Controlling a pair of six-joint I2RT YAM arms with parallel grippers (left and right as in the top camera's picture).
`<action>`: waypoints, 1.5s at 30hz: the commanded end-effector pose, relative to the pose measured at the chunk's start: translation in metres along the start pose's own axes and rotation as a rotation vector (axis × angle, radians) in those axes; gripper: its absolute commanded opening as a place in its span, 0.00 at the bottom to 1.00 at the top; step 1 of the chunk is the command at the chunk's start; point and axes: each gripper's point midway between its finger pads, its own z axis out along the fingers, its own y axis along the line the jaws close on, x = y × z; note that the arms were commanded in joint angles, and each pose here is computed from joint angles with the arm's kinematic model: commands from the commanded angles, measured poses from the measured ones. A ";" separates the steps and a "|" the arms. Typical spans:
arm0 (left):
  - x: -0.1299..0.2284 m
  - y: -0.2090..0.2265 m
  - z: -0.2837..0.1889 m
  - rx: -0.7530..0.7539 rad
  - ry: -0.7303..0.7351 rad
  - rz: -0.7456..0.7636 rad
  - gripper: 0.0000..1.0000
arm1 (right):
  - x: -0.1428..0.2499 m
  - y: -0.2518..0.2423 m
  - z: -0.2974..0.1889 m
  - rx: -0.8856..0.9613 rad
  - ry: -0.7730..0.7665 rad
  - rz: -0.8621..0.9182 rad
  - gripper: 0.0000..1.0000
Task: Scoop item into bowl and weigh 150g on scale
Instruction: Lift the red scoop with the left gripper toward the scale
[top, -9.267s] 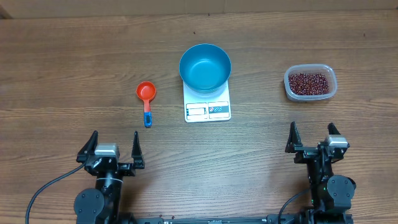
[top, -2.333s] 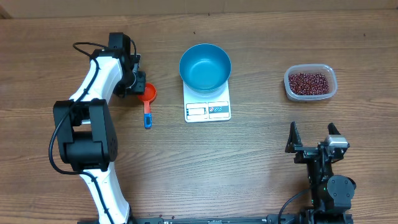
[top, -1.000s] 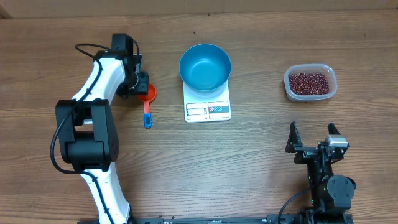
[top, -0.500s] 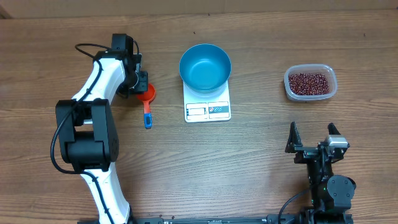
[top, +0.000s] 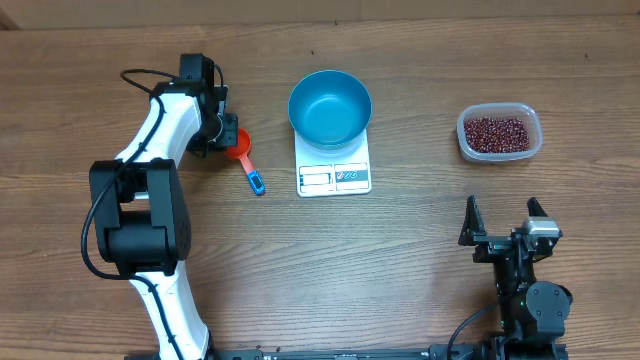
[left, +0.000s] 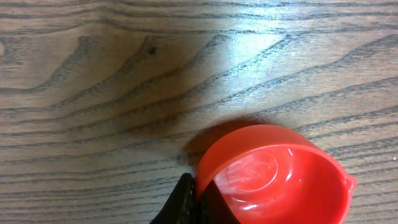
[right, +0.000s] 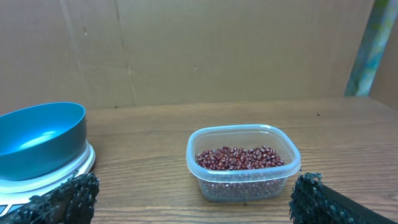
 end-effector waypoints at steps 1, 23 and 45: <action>0.007 -0.004 0.007 0.011 0.027 -0.002 0.04 | 0.002 0.000 0.000 -0.001 -0.005 -0.005 1.00; -0.006 -0.004 -0.145 0.024 -0.214 -0.112 0.04 | 0.002 0.000 0.000 -0.001 -0.005 -0.005 1.00; 0.075 -0.080 -0.212 0.364 0.084 -0.734 0.04 | 0.002 0.000 0.000 -0.001 -0.005 -0.005 1.00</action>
